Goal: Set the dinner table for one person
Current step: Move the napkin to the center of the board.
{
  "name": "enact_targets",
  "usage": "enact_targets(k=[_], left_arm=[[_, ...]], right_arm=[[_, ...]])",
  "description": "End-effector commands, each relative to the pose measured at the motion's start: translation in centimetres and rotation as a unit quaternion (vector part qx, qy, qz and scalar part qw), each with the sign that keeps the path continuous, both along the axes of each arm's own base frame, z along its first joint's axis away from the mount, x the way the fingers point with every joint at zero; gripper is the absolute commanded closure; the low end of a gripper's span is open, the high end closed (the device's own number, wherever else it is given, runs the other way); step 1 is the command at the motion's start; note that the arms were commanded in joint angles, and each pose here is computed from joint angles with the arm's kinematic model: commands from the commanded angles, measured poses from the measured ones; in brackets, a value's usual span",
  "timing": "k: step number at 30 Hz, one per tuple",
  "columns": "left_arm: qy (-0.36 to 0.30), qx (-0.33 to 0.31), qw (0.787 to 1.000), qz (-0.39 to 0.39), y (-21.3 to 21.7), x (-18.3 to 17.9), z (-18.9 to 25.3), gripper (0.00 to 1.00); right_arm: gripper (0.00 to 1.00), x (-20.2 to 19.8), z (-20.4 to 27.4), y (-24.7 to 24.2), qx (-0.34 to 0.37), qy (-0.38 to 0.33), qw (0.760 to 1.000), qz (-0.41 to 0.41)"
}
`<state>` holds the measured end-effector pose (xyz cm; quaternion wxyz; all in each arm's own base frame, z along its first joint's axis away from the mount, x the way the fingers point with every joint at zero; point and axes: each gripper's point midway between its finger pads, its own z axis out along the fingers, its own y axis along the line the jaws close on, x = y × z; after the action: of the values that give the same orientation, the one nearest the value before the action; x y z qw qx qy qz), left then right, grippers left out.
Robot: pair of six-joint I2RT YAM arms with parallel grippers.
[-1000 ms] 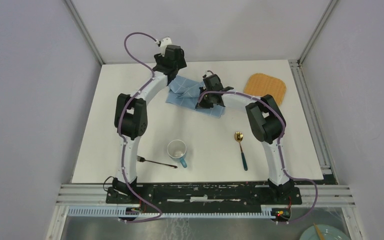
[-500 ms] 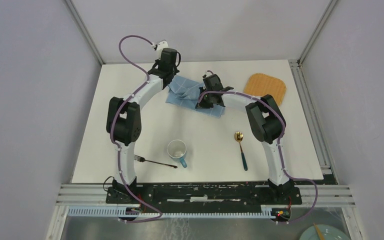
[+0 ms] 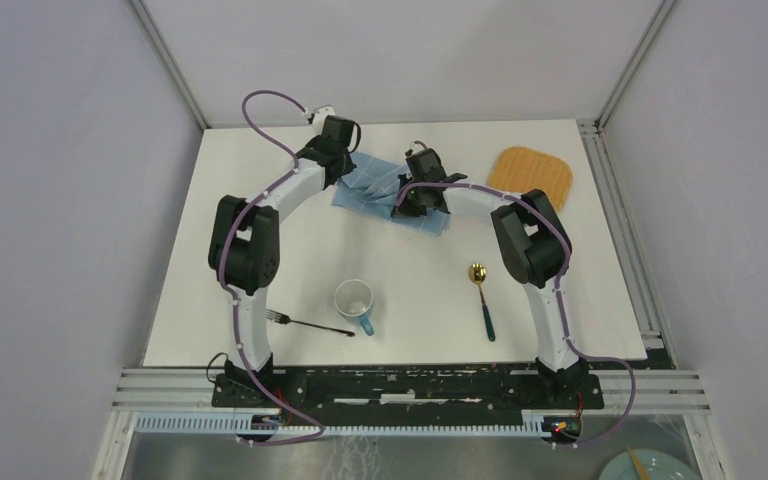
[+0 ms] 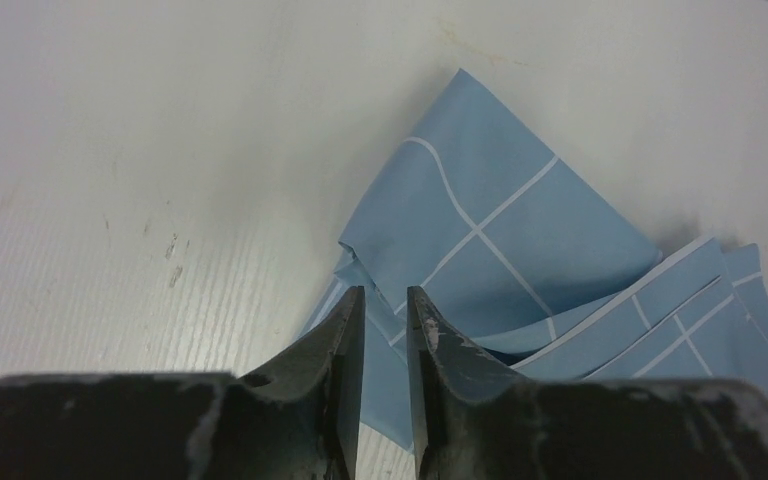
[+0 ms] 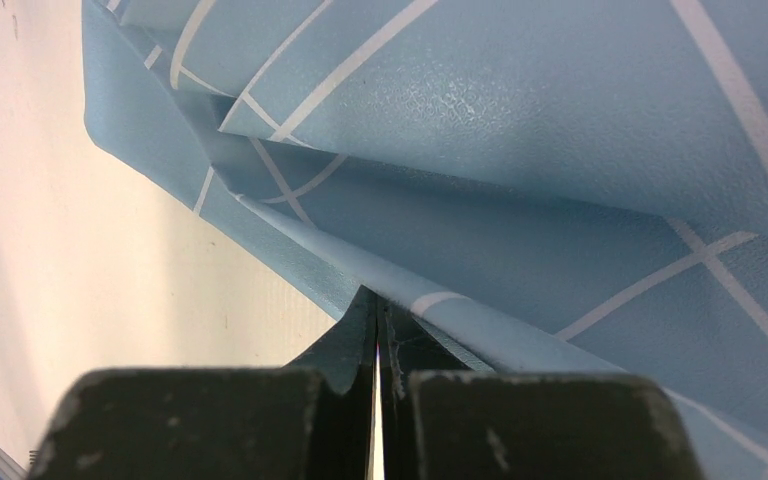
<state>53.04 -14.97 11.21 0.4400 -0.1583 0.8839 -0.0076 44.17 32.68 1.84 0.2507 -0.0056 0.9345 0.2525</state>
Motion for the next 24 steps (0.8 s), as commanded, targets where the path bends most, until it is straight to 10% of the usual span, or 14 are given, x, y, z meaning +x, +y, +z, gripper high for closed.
enact_targets(k=[1, 10, 24], left_arm=[[-0.007, -0.017, 1.000, 0.008, 0.0, 0.0, 1.0, 0.69], [0.031, -0.013, 0.999, 0.015, -0.1, -0.4, -2.2, 0.46], [0.049, 0.012, 0.998, 0.026, 0.4, 0.5, -5.0, 0.43]], right_arm=[[1.00, -4.6, -3.4, -1.6, -0.058, 0.076, 0.995, 0.023], [1.00, -4.6, -3.3, -1.6, -0.057, 0.075, 0.995, 0.021], [1.00, -4.8, -3.5, -1.8, -0.060, 0.078, 0.995, 0.022]])
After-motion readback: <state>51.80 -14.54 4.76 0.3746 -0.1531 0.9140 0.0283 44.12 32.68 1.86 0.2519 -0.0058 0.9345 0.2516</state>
